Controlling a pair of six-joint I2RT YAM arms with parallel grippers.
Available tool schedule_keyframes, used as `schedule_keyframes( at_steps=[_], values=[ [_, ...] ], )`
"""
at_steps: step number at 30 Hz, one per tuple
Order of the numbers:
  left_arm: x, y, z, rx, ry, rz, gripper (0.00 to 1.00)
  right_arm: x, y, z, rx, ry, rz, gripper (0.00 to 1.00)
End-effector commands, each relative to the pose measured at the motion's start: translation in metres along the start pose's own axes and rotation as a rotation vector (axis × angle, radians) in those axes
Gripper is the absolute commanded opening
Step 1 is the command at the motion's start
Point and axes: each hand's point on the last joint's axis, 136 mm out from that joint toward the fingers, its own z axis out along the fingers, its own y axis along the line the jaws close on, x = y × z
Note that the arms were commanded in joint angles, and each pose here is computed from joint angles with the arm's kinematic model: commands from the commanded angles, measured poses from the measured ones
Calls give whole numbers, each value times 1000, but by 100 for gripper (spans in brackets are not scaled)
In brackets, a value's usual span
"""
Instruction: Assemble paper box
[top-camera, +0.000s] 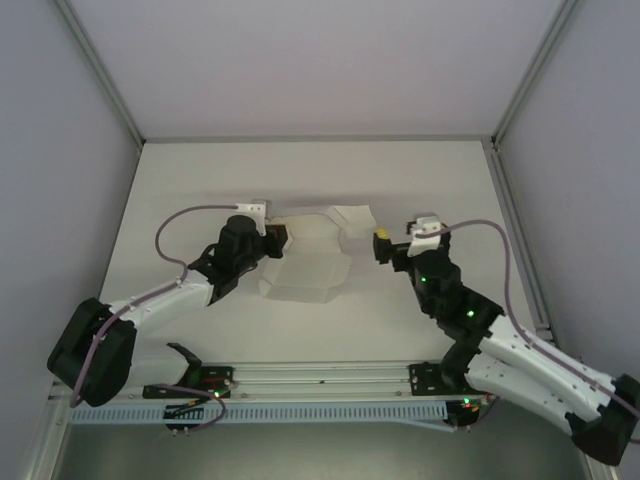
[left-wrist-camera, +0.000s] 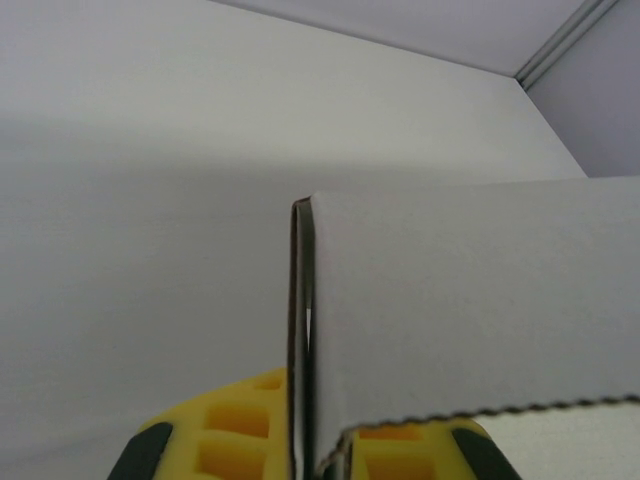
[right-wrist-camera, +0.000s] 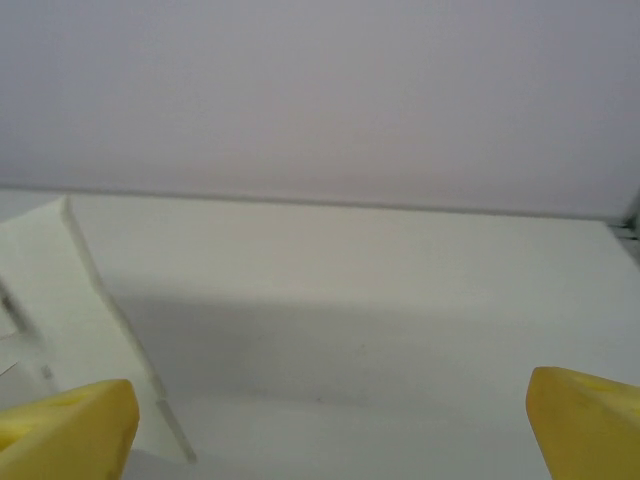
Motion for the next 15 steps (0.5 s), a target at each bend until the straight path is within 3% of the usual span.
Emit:
schedule_keyframes(
  at_steps=[1,7,15],
  values=[
    [-9,4,-7,-23,-24,36,0,4,-31,-11,65,19,50,100],
    [-4,3,-5,-16,0,46,0,-7,-55,-5,110,76,112,100],
    [-2,-2,-1,13,12,41,0,16,30,42,-288,326,21,100]
  ],
)
